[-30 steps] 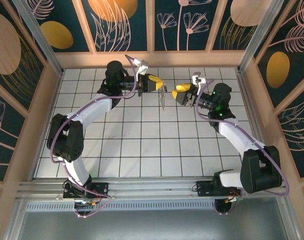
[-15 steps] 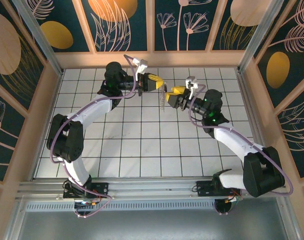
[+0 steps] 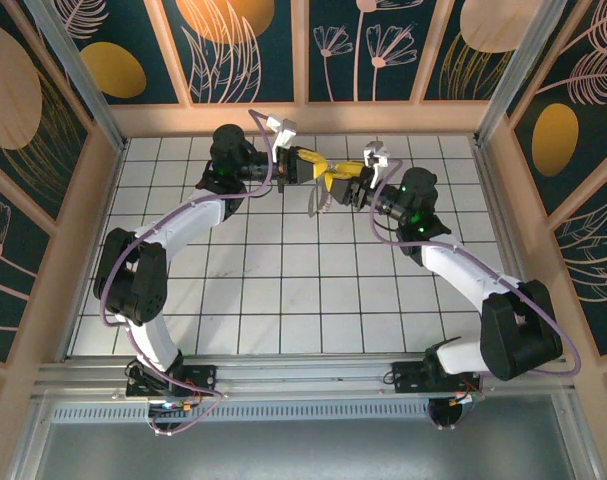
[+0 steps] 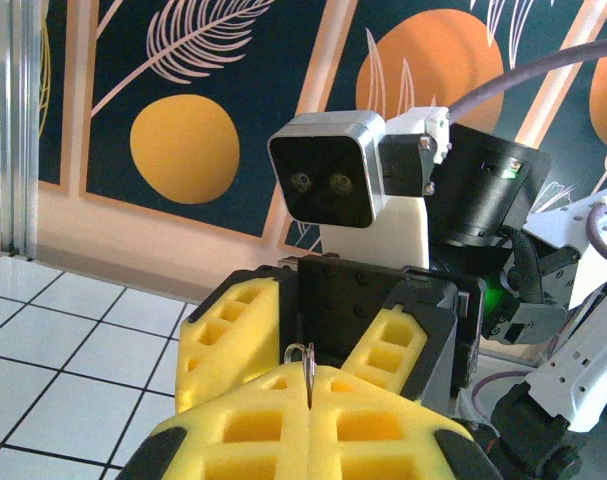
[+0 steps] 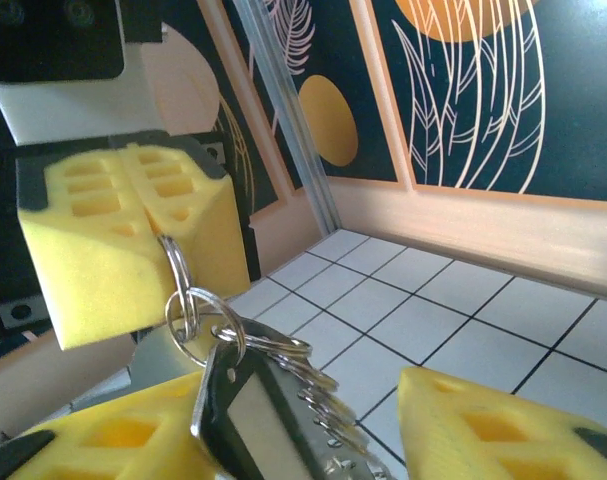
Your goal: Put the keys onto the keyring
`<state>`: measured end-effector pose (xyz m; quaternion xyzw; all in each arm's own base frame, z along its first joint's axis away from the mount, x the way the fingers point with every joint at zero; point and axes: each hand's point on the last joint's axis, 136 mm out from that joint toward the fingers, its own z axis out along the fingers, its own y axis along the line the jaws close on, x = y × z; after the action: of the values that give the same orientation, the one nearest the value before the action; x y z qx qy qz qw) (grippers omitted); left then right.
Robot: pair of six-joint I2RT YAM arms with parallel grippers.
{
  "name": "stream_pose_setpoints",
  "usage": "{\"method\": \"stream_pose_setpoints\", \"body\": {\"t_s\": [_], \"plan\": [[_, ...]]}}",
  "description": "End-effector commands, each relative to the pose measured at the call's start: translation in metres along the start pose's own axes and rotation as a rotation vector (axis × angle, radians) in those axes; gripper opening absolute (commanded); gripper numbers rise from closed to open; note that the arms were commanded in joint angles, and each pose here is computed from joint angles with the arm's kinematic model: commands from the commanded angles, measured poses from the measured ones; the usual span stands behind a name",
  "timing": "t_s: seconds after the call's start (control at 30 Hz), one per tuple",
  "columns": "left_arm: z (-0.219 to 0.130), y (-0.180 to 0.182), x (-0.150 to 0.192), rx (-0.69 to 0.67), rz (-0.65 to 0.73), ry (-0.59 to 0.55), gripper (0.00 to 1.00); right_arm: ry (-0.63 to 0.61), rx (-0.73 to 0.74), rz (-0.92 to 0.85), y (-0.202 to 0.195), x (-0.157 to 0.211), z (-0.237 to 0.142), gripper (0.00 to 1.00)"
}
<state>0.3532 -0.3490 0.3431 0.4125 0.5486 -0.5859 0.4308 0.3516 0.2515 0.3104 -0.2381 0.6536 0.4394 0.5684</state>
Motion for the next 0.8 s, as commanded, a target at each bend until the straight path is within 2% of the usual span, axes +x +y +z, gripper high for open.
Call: {"method": "stream_pose_setpoints", "body": {"t_s": [0.0, 0.23, 0.77], "plan": [[-0.001, -0.017, -0.02, 0.019, 0.064, -0.04, 0.0, -0.005, -0.029, -0.042, 0.008, -0.007, 0.005, 0.37], [-0.001, -0.018, -0.025, 0.013, 0.072, -0.059, 0.0, 0.031, -0.053, -0.058, 0.017, 0.003, 0.002, 0.0], [-0.001, -0.017, -0.029, 0.011, 0.074, -0.076, 0.0, 0.113, -0.144, -0.071, 0.033, 0.018, 0.008, 0.0]]}}
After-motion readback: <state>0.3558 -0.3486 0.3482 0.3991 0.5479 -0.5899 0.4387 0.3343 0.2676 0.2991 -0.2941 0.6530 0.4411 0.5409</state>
